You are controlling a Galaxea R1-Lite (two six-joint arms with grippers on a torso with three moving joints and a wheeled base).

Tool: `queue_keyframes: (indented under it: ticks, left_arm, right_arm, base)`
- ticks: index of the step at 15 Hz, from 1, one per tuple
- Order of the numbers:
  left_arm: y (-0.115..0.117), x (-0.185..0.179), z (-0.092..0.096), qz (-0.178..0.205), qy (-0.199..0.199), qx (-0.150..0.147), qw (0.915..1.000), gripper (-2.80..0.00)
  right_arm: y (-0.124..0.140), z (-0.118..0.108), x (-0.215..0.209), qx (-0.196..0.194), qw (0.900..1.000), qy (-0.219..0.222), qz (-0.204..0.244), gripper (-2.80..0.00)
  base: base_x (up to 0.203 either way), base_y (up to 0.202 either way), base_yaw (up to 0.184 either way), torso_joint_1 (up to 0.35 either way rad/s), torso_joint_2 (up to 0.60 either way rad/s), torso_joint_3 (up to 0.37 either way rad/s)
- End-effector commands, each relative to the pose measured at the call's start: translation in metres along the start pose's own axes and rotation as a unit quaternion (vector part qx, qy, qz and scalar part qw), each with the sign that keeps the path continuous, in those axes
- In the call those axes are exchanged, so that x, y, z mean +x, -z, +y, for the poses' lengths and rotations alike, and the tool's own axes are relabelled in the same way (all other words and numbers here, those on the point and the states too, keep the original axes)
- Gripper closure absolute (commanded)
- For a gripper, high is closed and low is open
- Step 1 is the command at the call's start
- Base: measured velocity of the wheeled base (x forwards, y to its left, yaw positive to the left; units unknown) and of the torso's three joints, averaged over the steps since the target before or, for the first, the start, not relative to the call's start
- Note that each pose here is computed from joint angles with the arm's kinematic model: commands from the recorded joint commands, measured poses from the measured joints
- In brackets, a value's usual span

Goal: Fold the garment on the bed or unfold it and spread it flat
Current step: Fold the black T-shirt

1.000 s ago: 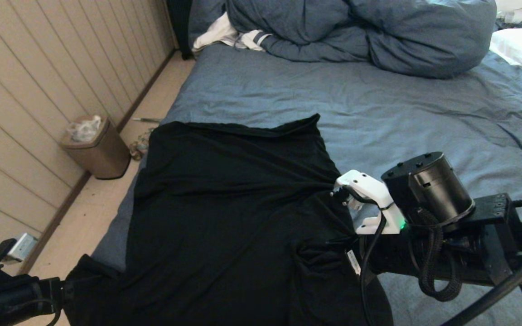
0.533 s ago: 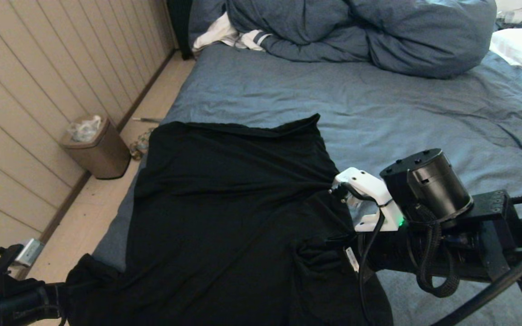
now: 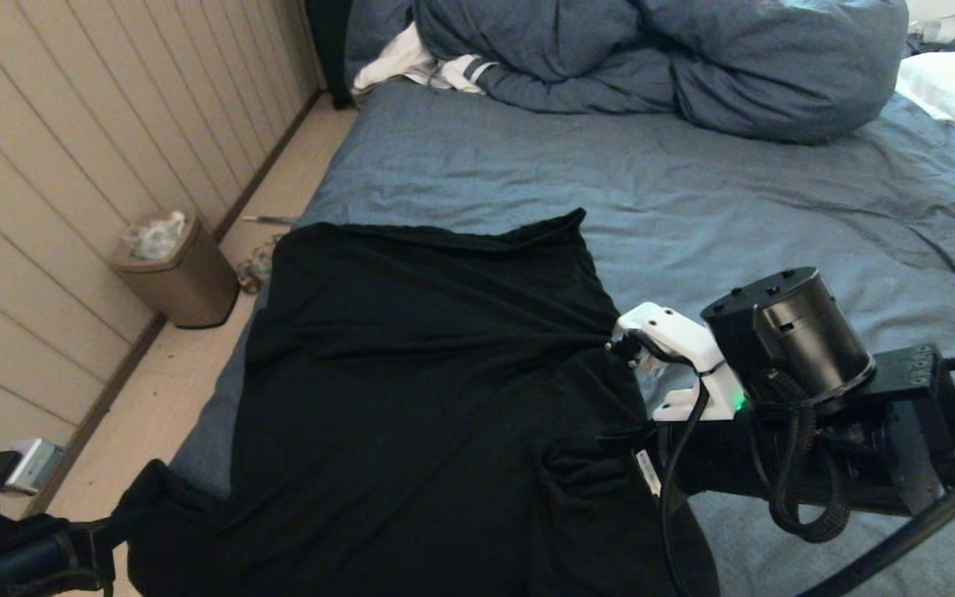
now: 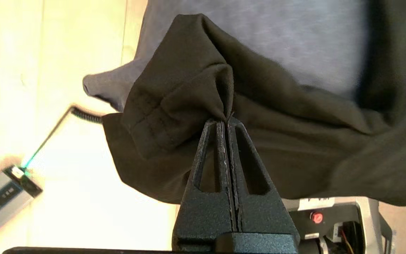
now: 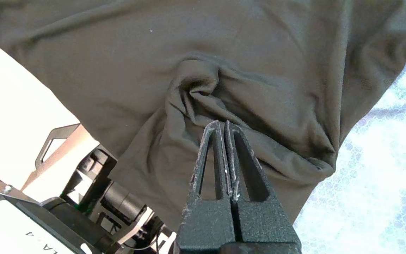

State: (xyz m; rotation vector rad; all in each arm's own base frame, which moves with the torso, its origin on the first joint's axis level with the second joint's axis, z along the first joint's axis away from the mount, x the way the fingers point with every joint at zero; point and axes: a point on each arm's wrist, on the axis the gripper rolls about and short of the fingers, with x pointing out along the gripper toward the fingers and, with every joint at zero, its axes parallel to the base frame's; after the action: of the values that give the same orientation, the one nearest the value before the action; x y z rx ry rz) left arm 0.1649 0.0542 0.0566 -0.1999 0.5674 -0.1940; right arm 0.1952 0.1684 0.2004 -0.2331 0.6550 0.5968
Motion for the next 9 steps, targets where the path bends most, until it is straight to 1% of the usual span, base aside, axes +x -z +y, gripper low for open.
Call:
queue_keyframes:
  ticks: [1,4,6,7,9]
  left_arm:
    - [-0.004,-0.013,-0.009,-0.027,0.001,0.019,0.9994,0.0]
    - [-0.007,-0.023,-0.017,-0.038,0.002,0.029,0.9988,0.0]
    - [-0.013,-0.033,-0.028,-0.041,0.014,0.04,0.9983,0.0]
    - [-0.015,-0.04,-0.035,-0.032,0.024,0.042,0.9983,0.0]
    - [-0.021,-0.054,-0.049,0.018,0.047,0.025,0.9984,0.0]
  right_arm:
    - [0.0,0.0,-0.001,0.0,1.0,0.0,-0.001,0.0]
    - [0.0,-0.001,0.0,0.001,1.0,0.001,-0.001,0.0]
    - [0.001,-0.004,0.001,0.005,1.0,0.005,0.001,0.0]
    - [0.001,-0.005,0.001,0.007,1.0,0.007,0.001,0.0]
    - [0.002,-0.006,0.001,0.009,1.0,0.008,0.003,0.0]
  base:
    - [0.0,0.0,0.0,0.0,0.0,0.0]
    - [0.0,0.0,0.0,0.0,0.0,0.0]
    - [0.0,0.0,0.0,0.0,0.0,0.0]
    - [0.0,0.0,0.0,0.0,0.0,0.0]
    - [0.0,0.0,0.0,0.0,0.0,0.0]
